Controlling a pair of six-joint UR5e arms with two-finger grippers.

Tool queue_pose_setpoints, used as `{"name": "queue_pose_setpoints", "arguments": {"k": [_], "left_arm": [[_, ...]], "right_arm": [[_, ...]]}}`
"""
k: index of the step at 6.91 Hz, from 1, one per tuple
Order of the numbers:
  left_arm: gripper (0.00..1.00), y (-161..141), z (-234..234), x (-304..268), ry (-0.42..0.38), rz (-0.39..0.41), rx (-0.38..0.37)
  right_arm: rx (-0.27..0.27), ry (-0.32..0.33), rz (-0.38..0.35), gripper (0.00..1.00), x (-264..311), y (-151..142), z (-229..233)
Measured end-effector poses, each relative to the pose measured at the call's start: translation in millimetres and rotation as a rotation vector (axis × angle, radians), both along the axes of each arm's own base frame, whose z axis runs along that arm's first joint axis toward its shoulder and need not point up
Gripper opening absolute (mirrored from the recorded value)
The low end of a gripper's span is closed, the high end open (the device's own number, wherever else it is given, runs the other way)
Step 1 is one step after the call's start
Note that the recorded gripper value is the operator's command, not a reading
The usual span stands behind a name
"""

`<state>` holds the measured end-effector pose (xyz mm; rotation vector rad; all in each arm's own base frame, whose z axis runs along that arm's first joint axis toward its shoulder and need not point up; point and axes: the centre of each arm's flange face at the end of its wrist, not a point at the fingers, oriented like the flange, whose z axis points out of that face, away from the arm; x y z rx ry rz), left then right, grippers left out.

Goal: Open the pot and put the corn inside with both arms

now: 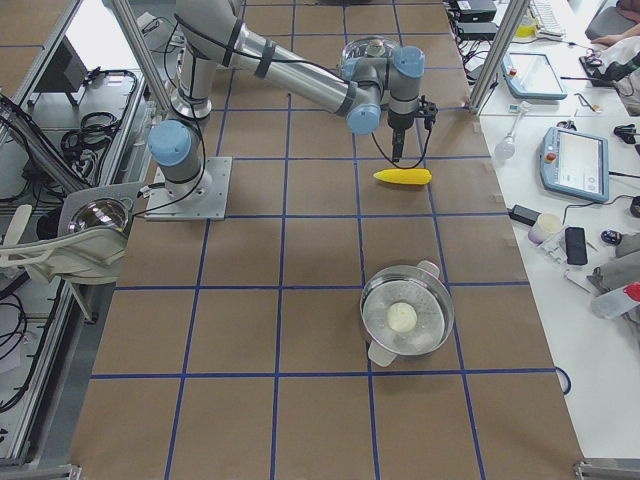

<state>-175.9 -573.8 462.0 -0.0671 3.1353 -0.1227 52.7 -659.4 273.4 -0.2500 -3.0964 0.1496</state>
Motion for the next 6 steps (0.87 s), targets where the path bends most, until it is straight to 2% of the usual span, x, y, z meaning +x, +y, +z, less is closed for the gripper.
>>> {"name": "queue_pose_setpoints", "arguments": {"k": [2, 3, 5, 6], "left_arm": [[0.98, -45.1, -38.5, -51.1, -0.001, -0.027, 0.007], [0.98, -58.3, -57.6, -72.5, 0.002, -0.046, -0.013], [0.98, -69.9, -90.9, -85.5, -0.014, -0.075, -0.007], [0.95, -71.4, -103.2, -84.8, -0.036, -0.079, 0.006]], "right_arm": [[-0.015, 0.003, -0.002, 1.00, -2.2, -14.5, -40.6], [-0.025, 0.005, -0.002, 1.00, -3.1, -19.2, -53.9], [-0.020, 0.022, -0.003, 1.00, -5.6, -24.2, -73.3], [-0.014, 0.034, -0.005, 1.00, -7.1, -26.1, -83.0]]}}
